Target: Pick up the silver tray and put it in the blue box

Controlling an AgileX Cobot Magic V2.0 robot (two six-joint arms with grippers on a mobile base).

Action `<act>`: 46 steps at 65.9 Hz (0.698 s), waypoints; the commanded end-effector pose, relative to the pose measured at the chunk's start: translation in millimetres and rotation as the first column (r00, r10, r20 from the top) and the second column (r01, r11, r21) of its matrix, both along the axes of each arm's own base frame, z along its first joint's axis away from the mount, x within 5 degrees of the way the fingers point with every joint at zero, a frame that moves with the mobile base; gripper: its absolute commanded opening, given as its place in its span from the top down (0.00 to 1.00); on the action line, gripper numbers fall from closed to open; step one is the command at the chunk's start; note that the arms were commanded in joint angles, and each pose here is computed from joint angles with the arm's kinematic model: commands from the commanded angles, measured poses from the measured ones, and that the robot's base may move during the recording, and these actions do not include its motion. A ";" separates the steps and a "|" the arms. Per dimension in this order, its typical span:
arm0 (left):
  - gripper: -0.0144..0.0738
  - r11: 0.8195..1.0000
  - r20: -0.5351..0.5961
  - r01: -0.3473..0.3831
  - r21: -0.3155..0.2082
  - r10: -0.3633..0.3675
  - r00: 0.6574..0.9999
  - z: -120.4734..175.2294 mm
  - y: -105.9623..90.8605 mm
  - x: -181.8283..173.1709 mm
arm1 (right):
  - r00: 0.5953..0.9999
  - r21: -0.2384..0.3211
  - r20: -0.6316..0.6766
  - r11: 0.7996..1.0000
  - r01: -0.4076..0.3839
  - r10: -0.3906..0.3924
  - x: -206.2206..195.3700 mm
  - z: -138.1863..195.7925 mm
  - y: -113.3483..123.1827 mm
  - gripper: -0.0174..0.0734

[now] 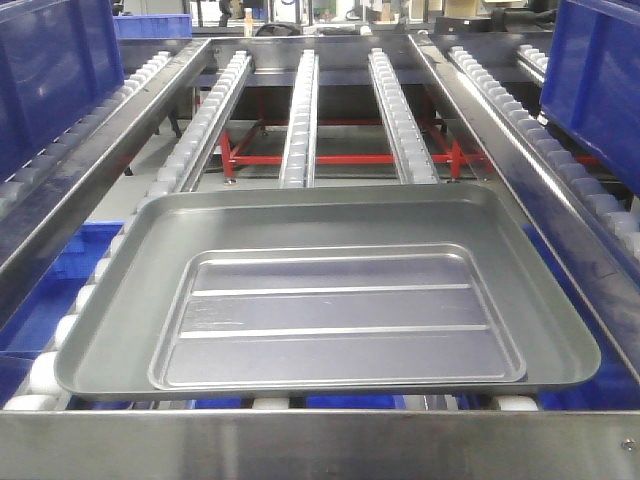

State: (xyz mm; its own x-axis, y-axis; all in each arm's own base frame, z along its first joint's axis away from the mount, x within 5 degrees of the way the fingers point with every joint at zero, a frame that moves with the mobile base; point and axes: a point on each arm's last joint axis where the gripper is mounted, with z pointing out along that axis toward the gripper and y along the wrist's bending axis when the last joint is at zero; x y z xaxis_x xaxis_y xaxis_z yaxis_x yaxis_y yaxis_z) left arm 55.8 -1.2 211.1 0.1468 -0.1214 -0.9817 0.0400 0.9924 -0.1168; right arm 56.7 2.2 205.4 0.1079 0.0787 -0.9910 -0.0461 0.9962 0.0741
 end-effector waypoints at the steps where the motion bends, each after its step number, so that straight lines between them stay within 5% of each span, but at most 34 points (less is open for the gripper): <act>1: 0.95 1.000 0.099 0.007 -0.019 -0.005 0.995 9.1 0.0 -3.1 | 0.993 -0.007 0.114 1.000 0.003 -0.002 -3.5 11.0 0.0 0.75; 9: 0.95 1.000 0.183 0.008 -0.021 -0.004 0.983 30.7 0.2 -8.3 | 0.991 -0.001 0.136 1.000 -0.001 0.001 -6.5 26.4 0.0 0.75; 16: 0.95 1.000 0.177 0.010 -0.020 -0.007 0.984 70.3 0.3 -18.7 | 1.000 0.006 0.020 1.000 -0.003 0.003 -15.1 62.7 -0.9 0.75; 26: 0.95 1.000 -0.109 0.010 -0.014 -0.012 0.994 101.4 -0.3 -16.9 | 0.966 -0.008 -0.258 1.000 0.009 -0.011 -11.8 100.9 -1.8 0.75; 31: 0.95 1.000 -0.290 0.013 0.003 -0.011 0.957 112.2 -0.7 -8.3 | 0.913 -0.017 -0.409 1.000 0.011 -0.017 4.1 109.6 -1.4 0.75; 37: 0.95 1.000 -0.501 0.014 0.013 -0.005 0.865 107.7 -1.0 10.2 | 0.804 -0.028 -0.594 1.000 0.009 -0.024 31.6 108.6 -0.3 0.75; 46: 0.95 1.000 -0.651 0.020 -0.005 -0.019 0.758 93.6 -3.0 35.9 | 0.657 -0.039 -0.753 0.999 0.004 -0.032 63.0 92.2 1.0 0.75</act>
